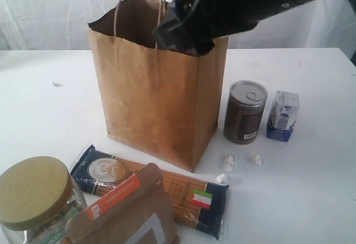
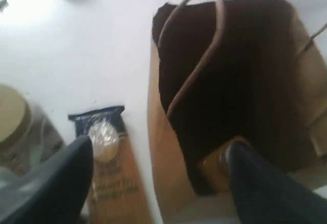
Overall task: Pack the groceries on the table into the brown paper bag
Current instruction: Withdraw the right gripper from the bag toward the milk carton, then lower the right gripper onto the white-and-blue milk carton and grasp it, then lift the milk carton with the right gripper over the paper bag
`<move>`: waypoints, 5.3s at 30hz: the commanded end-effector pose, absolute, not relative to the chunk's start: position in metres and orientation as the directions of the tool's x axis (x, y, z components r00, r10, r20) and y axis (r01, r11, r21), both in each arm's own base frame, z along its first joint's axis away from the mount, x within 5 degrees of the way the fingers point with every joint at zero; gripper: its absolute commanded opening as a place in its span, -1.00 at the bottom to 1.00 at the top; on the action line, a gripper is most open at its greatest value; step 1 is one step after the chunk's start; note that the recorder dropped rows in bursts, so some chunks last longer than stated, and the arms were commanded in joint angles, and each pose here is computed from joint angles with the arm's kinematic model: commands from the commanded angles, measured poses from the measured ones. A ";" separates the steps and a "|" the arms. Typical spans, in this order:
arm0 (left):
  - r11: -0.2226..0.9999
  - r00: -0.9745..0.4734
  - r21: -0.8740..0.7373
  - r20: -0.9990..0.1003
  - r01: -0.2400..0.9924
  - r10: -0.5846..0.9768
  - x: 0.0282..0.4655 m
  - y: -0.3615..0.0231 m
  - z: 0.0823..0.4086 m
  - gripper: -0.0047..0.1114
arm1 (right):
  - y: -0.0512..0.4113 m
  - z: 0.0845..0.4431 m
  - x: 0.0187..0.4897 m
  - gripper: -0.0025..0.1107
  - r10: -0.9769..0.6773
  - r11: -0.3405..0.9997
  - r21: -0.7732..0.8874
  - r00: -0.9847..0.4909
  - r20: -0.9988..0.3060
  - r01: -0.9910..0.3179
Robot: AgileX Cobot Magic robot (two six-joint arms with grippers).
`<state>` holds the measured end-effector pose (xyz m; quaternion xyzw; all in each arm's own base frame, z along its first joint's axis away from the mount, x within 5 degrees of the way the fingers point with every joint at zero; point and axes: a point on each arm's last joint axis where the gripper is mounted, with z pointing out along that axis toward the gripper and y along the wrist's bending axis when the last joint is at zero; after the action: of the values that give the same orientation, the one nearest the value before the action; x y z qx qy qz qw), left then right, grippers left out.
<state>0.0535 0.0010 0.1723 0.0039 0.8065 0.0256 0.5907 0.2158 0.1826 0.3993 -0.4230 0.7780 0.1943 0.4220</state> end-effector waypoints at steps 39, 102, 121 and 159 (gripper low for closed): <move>0.999 -0.296 0.038 -0.955 -0.025 0.028 0.054 0.001 0.172 -0.92 | 0.088 0.227 0.203 -0.33 -0.303 0.952 -0.121 -0.805 -0.510 -0.281; 0.999 -0.296 0.038 -0.955 -0.025 0.028 0.054 0.001 0.172 -0.92 | 0.066 0.191 0.346 0.29 0.213 0.975 0.094 -0.717 -0.663 0.202; 0.999 -0.296 0.038 -0.955 -0.025 0.028 0.054 0.001 0.172 -0.92 | 0.056 0.187 0.340 -0.39 0.218 0.959 -0.004 -0.749 -0.626 0.282; 0.999 -0.296 0.038 -0.955 -0.025 0.028 0.054 0.001 0.172 -0.92 | 0.060 0.406 0.204 -0.41 0.076 0.951 0.221 -0.531 -0.844 -0.215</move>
<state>0.0535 0.0010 0.1723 0.0039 0.8065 0.0256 0.5907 0.2091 0.0533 0.3829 -0.0388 0.8960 0.0907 0.4331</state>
